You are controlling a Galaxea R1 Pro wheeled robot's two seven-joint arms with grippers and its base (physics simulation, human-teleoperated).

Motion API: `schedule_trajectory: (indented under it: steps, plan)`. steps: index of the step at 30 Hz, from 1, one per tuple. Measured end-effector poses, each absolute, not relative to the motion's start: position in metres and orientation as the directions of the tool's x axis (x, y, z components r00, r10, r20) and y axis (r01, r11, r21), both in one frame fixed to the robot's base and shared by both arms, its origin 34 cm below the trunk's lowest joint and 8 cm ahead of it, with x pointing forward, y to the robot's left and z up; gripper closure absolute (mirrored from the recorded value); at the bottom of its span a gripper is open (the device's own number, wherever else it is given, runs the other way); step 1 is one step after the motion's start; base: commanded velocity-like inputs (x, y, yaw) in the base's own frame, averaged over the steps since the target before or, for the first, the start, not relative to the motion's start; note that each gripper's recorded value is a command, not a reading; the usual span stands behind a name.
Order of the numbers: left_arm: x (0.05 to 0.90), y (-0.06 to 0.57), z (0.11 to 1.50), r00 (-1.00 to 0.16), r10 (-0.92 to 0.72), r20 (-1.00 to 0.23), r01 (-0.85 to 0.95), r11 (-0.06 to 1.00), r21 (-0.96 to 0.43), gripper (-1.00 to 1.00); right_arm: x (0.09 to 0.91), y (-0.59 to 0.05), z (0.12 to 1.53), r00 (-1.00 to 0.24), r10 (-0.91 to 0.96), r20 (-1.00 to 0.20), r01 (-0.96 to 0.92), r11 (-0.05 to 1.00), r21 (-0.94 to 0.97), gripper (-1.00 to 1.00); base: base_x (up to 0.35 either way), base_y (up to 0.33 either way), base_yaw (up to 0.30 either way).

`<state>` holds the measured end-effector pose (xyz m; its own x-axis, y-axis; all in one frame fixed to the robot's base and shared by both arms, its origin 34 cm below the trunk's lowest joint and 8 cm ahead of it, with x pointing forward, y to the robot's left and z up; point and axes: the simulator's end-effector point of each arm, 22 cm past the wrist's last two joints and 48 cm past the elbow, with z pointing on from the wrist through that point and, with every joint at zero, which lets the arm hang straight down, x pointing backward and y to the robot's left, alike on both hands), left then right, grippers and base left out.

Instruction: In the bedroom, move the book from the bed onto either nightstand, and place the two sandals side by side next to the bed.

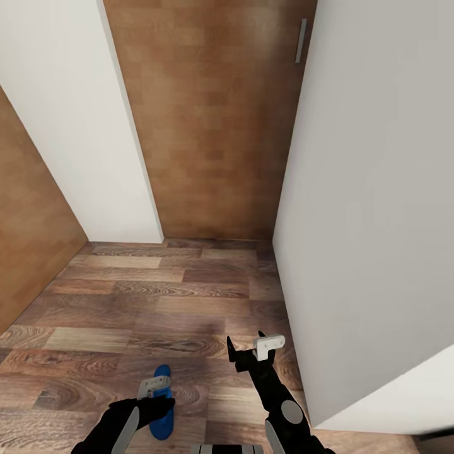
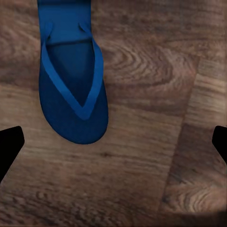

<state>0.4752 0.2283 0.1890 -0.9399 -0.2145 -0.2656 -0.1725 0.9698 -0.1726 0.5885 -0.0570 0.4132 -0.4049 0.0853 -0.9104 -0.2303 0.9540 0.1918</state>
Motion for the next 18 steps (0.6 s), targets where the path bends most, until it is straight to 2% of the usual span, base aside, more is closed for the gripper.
schedule_trajectory:
  steps: [18]
  plan:
    - [0.4748,0.2289,0.1887,-0.94,-0.215,-0.265,-0.174,0.97,-0.172,-1.0,0.5885,-0.0567,0.4131,-0.405,0.085,-0.91,-0.231,0.954,0.192,-1.0,0.018,0.0,0.0]
